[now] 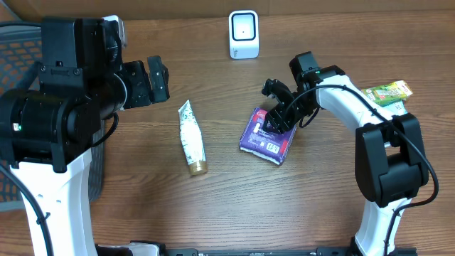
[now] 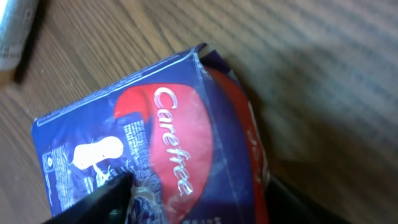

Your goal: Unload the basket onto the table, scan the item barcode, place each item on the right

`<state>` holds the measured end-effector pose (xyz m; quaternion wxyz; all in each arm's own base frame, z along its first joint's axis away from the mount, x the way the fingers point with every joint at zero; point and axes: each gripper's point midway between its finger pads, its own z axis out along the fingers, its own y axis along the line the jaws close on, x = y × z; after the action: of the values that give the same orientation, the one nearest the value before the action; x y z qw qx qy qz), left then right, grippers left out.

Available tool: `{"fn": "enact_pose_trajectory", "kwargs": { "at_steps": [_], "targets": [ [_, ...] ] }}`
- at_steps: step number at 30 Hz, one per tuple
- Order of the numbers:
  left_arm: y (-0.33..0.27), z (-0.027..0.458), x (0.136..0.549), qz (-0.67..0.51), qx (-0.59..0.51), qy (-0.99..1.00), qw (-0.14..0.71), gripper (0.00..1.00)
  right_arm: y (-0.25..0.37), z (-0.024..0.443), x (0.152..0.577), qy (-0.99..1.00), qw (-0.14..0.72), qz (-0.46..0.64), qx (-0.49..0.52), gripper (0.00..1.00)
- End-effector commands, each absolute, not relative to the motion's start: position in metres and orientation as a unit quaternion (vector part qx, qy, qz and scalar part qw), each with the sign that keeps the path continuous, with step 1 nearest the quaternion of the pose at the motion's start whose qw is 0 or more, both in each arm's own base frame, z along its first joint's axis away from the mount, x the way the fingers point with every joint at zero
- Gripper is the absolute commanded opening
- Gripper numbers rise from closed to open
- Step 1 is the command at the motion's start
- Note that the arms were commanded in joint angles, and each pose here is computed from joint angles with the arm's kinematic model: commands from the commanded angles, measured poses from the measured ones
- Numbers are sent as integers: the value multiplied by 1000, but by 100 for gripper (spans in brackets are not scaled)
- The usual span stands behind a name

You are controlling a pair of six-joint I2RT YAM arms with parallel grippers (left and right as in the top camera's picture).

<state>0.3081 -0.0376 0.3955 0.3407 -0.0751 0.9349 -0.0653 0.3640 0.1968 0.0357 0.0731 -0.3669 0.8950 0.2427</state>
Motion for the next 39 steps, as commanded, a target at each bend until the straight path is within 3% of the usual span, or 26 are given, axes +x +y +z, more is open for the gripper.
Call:
{"fn": "enact_pose_trajectory", "kwargs": {
  "at_steps": [1,5,8,14,18,21,23,24,26,27,30,34,39],
  "targets": [
    [-36,396,311,-60,-71,935,343,100,191,31,356,901,52,240,-357,60],
    [-36,396,311,-60,-71,935,343,100,187,31,353,922,28,243,-299,25],
    [-36,396,311,-60,-71,935,343,100,188,34,357,939,17,255,-229,13],
    [-36,396,311,-60,-71,935,343,100,214,53,368,938,-17,344,-41,4],
    [-36,396,311,-60,-71,935,343,100,204,38,374,940,-65,272,198,4],
    [-36,396,311,-60,-71,935,343,100,201,30,380,941,-43,229,246,4],
    [-36,396,311,-60,-71,935,343,99,200,26,382,945,-27,203,257,9],
    [-36,396,311,-60,-71,935,343,100,200,25,382,947,-21,196,255,22],
    [-36,396,311,-59,-71,935,343,100,202,24,381,951,-16,189,246,60],
    [-36,396,311,-60,-71,935,343,99,203,24,381,953,-14,189,236,74],
    [-36,396,311,-60,-71,935,343,100,202,24,381,959,-10,191,211,75],
    [-36,396,311,-60,-71,935,343,100,199,26,388,968,9,203,150,70],
    [-36,396,311,-60,-71,935,343,100,211,41,395,955,59,282,-73,72]
  ]
}}
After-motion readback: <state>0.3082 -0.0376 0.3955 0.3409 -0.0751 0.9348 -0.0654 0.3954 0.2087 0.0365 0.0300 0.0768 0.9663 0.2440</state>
